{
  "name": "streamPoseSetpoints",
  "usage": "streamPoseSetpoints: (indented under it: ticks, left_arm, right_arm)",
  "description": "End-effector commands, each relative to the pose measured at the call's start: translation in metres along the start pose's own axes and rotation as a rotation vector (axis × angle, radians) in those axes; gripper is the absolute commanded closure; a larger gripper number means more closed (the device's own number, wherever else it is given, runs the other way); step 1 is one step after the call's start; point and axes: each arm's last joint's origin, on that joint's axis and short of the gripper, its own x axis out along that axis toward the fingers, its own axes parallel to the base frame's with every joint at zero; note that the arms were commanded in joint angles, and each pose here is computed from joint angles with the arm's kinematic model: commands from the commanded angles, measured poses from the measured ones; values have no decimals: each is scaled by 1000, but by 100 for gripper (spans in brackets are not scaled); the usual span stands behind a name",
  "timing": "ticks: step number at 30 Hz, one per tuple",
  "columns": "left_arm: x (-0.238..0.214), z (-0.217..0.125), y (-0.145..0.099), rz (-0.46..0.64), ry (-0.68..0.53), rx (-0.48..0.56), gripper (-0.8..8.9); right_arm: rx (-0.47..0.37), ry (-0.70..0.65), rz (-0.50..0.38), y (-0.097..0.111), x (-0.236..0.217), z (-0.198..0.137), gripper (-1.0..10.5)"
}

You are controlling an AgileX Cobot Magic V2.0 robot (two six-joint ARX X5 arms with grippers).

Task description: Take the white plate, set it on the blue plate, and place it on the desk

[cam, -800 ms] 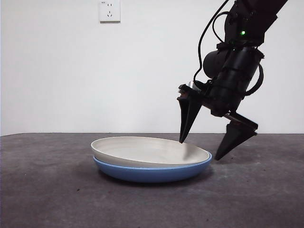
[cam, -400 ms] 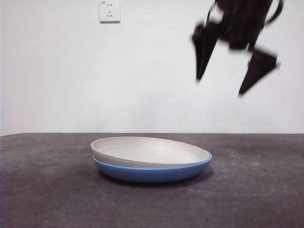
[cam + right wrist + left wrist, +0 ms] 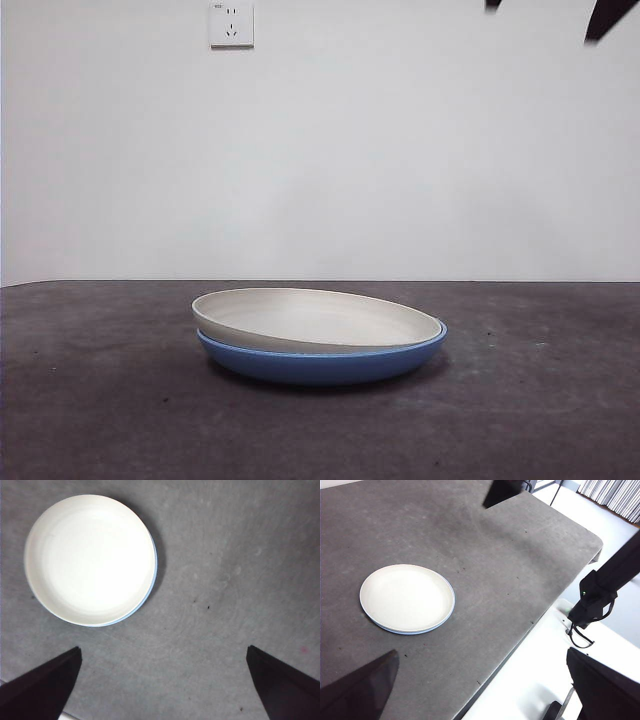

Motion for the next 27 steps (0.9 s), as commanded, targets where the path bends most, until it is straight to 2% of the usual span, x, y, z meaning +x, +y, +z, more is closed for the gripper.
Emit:
streamPoseSetpoints:
  ticks: [1,7,17,21,27]
  left_arm:
    - [-1,3,-1,-2,-14,15,221]
    - [-1,3,-1,-2,-15,-25,221]
    - [-1,3,0,-2,-13,-53,221]
    - [-1,3,0,-2,-11,-54,222]
    - [-1,2,0,-2,-2,-58,230]
  right_arm:
    - [-47,9,19,7,-15,-24,325]
    - [-59,-85,74,7,-48,-92,325]
    - [-2,-321,148,-15,-81,-194,326]
    - [14,-393,170,-21,-89,-215,326]
    - [19,-418,178,-22,-92,-222,327]
